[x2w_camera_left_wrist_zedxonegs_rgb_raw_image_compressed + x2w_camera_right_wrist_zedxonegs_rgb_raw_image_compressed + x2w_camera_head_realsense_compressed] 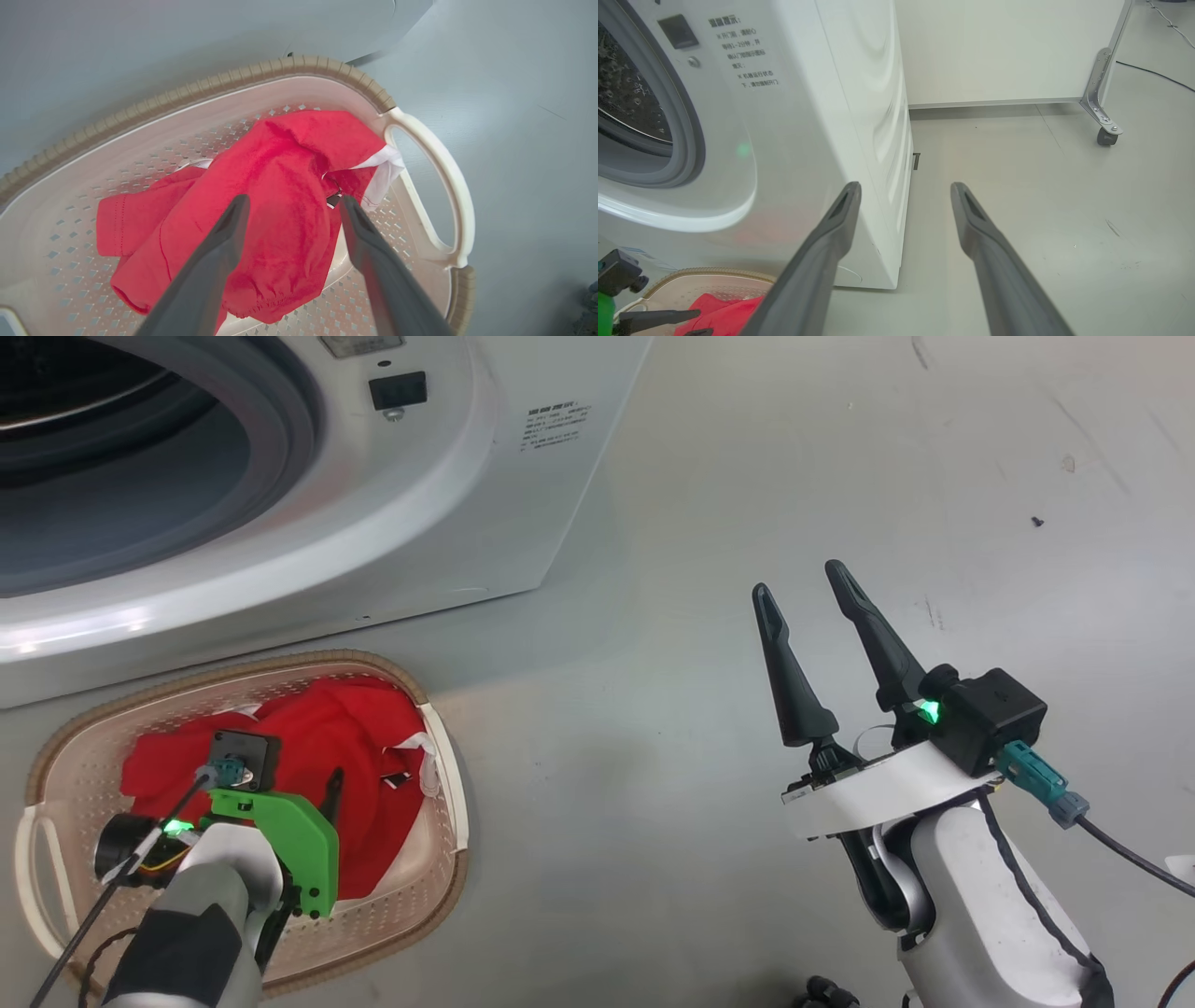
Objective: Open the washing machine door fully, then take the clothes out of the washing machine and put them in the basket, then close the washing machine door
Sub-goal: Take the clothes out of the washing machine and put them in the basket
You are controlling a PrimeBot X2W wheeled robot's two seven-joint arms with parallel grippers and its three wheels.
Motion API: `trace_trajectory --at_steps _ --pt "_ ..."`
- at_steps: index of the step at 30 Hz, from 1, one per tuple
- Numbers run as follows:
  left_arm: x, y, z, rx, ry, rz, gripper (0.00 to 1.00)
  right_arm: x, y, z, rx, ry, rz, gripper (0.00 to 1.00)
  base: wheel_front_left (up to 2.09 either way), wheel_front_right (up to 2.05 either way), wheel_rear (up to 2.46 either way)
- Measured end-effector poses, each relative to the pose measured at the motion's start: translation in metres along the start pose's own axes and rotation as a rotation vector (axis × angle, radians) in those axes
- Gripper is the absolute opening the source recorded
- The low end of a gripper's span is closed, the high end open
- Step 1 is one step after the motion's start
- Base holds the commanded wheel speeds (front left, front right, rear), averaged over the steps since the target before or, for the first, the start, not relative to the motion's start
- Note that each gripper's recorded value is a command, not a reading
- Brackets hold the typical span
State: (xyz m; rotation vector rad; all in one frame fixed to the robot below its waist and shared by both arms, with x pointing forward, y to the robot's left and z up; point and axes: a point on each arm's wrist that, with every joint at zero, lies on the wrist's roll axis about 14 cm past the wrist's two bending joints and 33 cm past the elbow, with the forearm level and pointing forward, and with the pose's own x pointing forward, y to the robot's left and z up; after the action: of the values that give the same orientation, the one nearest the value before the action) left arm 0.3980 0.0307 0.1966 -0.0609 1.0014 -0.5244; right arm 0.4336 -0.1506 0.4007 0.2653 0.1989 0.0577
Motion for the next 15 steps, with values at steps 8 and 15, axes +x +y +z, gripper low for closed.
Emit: trace_trajectory --at_steps 8,15 --pt "-0.017 -0.001 0.026 -0.026 -0.122 0.019 1.0 0.0 0.005 0.015 -0.005 -0.04 0.015 1.0 0.0 0.0 0.0" --pt "-0.042 0.004 0.06 -0.075 -0.29 0.057 1.0 -0.001 0.009 0.032 -0.021 -0.085 0.027 1.0 0.0 0.0 0.0"
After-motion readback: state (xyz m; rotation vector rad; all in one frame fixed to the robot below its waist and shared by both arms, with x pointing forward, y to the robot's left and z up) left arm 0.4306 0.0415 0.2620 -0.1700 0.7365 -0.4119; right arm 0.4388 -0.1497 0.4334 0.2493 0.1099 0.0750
